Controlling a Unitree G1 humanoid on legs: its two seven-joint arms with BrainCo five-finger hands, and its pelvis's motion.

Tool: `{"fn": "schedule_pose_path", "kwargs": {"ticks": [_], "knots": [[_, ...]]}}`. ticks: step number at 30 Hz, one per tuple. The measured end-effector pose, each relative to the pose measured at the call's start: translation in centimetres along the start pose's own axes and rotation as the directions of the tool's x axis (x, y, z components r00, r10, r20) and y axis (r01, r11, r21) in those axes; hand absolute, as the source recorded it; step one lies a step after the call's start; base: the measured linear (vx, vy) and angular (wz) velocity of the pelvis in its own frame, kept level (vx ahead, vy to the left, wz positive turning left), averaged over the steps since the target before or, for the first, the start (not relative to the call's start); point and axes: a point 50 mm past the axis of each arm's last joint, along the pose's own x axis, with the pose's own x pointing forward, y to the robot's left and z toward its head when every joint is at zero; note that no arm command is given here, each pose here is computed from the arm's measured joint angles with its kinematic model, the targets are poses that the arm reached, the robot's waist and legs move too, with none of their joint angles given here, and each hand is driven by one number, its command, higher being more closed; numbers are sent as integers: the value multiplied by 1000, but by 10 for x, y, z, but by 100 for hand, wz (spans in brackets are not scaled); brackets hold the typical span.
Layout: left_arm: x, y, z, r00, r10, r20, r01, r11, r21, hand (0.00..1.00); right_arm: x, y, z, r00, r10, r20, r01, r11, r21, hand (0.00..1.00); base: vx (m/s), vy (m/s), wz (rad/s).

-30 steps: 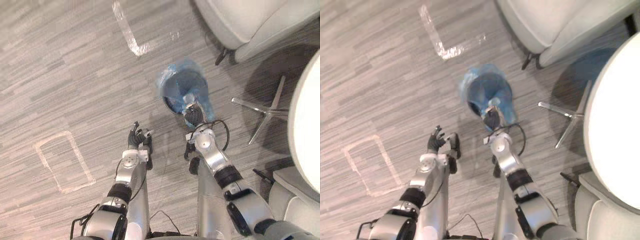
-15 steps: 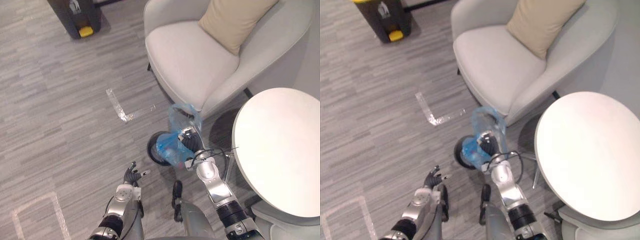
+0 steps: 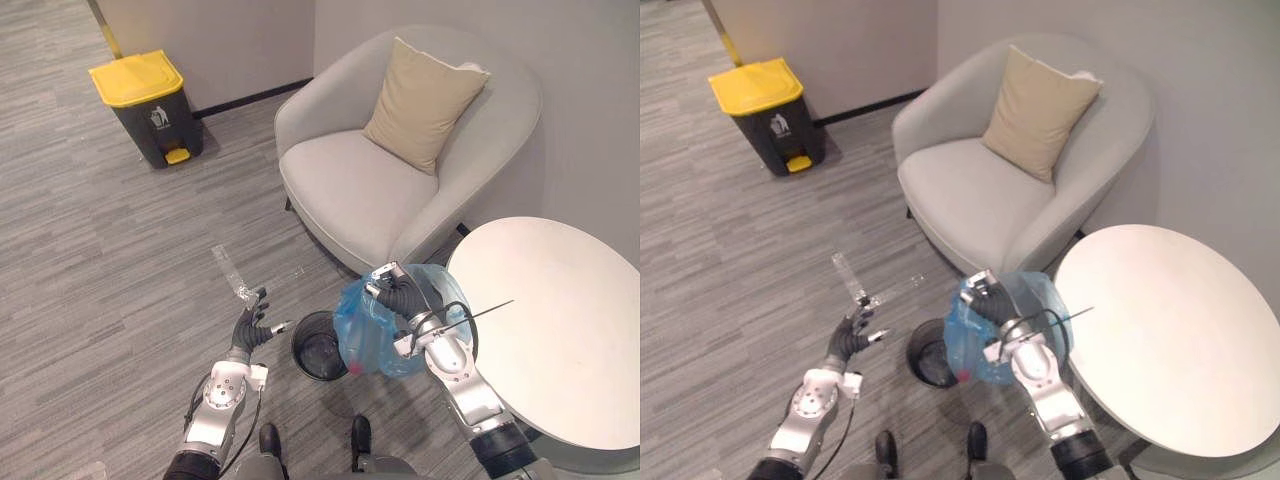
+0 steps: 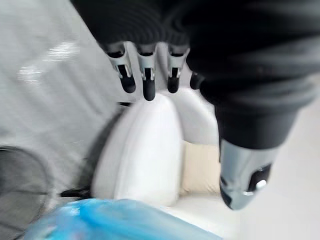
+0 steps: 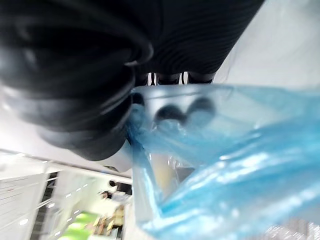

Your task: Gather rubbish on tea table into small bin, then transfer packed bag to large trash can.

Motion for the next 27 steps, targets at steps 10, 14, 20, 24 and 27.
{"fn": "schedule_pose_path", "kwargs": {"ticks": [10,14,20,24,27], "knots": [[11,-17,37,962,-208,179,173,966,191,0,7,8,21,980,176,93,-184,979,84,100,3,0,0],[19,-25,50,933,-279,229,219,941,258,0,14,16,30,965,224,135,-240,964,114,100,-36,-5,-1],[24,-38,61,885,-395,248,274,870,409,0,24,25,43,937,295,187,-318,942,104,100,-19,-1,-4],[25,-47,57,869,-442,222,299,827,477,0,30,29,54,913,339,227,-368,924,100,100,0,0,0],[27,-49,54,868,-448,212,307,821,481,0,29,32,61,901,347,262,-387,914,123,100,0,0,0]]}}
